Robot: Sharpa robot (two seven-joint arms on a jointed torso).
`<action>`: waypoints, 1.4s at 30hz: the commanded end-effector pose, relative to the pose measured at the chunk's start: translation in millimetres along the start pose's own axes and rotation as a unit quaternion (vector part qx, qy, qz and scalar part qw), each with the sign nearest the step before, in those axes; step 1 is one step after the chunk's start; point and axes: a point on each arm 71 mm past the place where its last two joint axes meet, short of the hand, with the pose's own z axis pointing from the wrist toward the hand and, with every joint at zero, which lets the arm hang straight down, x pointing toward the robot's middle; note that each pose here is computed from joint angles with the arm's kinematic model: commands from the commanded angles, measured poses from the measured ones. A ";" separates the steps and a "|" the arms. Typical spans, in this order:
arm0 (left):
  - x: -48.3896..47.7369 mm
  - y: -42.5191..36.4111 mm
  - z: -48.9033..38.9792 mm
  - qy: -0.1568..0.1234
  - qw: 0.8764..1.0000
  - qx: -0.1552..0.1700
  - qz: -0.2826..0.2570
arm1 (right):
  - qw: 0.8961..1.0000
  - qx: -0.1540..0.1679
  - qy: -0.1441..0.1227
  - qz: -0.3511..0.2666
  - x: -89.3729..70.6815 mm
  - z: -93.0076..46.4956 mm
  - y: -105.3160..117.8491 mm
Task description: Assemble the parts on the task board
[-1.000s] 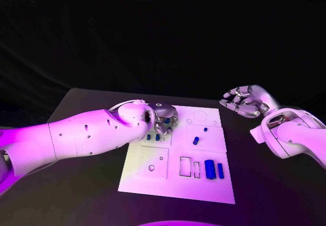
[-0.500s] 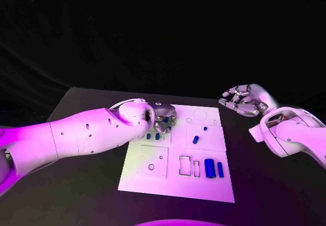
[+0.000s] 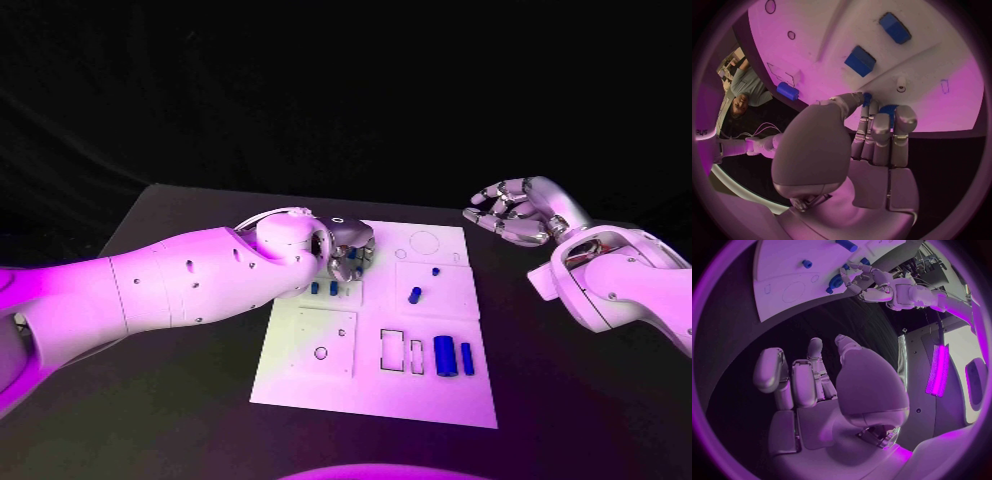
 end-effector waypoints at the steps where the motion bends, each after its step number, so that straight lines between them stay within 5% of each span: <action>1: 4.7 -0.9 0.8 0.019 1.000 0.000 0.004 | 1.000 -0.006 0.007 -0.002 1.6 -0.1 1.1; 24: 4.5 0.9 3.7 -0.002 1.000 0.007 -0.002 | 1.000 -0.008 0.005 -0.001 1.5 -0.5 1.8; 33: -0.2 -3.1 -1.3 -0.030 0.999 0.024 -0.015 | 1.000 -0.009 0.003 -0.001 1.2 -0.5 1.7; 42: -5.4 0.9 -8.1 -0.048 0.998 0.023 -0.022 | 1.000 -0.009 0.001 -0.002 0.4 -0.5 1.2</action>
